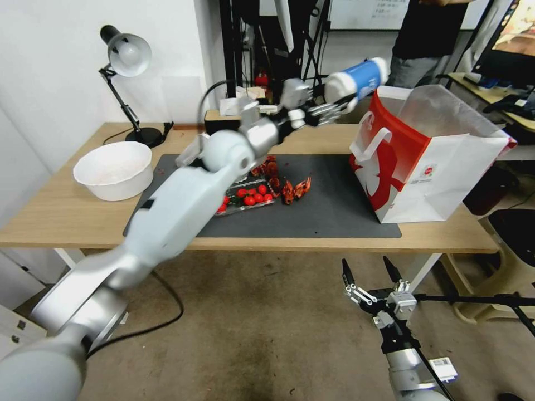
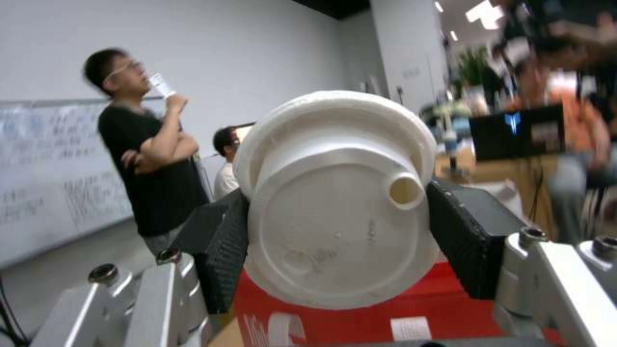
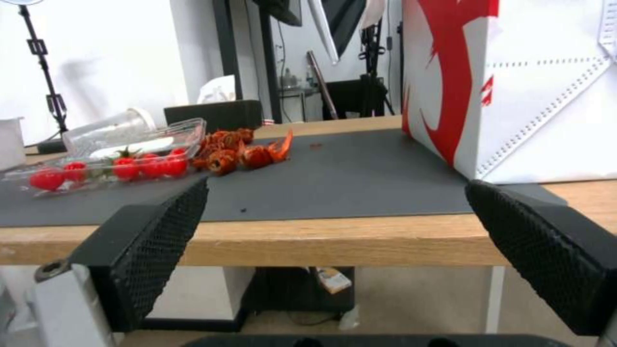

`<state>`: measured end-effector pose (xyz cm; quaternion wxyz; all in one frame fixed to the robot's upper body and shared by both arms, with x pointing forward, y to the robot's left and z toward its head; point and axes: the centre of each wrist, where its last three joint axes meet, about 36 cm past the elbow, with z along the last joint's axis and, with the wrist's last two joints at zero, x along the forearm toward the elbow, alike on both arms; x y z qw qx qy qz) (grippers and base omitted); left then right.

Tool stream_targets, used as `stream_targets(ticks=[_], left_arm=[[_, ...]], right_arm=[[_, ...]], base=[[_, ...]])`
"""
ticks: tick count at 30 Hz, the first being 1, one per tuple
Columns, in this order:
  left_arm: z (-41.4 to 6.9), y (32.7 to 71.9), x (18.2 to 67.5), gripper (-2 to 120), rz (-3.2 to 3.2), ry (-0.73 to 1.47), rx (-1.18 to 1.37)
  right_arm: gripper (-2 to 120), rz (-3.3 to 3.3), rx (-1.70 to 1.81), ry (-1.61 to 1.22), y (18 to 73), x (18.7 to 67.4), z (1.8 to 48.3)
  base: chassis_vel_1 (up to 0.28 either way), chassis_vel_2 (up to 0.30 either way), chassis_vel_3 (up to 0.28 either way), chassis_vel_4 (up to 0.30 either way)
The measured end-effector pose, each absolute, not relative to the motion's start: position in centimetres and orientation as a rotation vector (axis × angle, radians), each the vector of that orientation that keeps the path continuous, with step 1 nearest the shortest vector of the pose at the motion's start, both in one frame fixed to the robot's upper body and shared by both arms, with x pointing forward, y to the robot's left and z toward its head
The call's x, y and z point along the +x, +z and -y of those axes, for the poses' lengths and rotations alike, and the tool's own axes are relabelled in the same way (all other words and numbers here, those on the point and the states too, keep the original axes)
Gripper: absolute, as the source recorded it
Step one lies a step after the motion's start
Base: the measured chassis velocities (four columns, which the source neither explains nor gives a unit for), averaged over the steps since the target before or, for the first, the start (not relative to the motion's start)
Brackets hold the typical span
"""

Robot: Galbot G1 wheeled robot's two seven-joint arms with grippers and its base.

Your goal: Pick up the trash from the table and place it into the takeout bag.

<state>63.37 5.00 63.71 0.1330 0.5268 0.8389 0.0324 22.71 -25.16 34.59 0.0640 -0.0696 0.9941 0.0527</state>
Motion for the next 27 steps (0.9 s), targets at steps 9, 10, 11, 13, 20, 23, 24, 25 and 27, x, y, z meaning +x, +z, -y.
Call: stream_targets(ticks=[9,10,11,13,20,23,24,25,27], left_arm=[[-1.8,65.3,65.1,62,-2.365,0.447,1.571],[-1.2,65.7,65.4,62,-2.363,0.454,1.572],[-0.9,65.9,65.4,62,-2.360,0.458,1.572],[-0.5,66.3,65.5,62,-2.350,0.481,1.573],[0.5,67.5,66.3,62,-2.206,0.810,1.529],[0.6,67.8,66.4,62,-2.190,0.838,1.526],[0.6,68.2,66.4,62,-2.169,0.876,1.521],[0.6,68.2,66.4,62,-2.169,0.876,1.521],[0.6,68.7,66.5,63,-2.156,0.891,1.525]], right_arm=[[100,-2.996,-0.201,0.158,34.5,22.7,25.4],[100,-2.996,-0.198,0.160,34.3,22.6,25.4],[100,-2.996,-0.197,0.160,34.3,22.6,25.4],[100,-2.996,-0.196,0.162,34.2,22.5,25.5],[100,-3.001,-0.194,0.157,33.8,22.6,25.8],[100,-3.001,-0.195,0.159,33.8,22.7,25.7],[100,-3.003,-0.196,0.160,33.7,22.7,25.7],[100,-3.003,-0.196,0.160,33.7,22.7,25.7],[100,-3.006,-0.195,0.162,33.5,22.7,25.7]], base=[[0.000,0.000,0.000,0.000],[0.000,0.000,0.000,0.000],[0.000,0.000,0.000,0.000],[0.000,0.000,0.000,0.000],[0.000,0.000,0.000,0.000],[0.000,0.000,0.000,0.000],[0.000,0.000,0.000,0.000],[0.000,0.000,0.000,0.000],[0.000,0.000,0.000,0.000]])
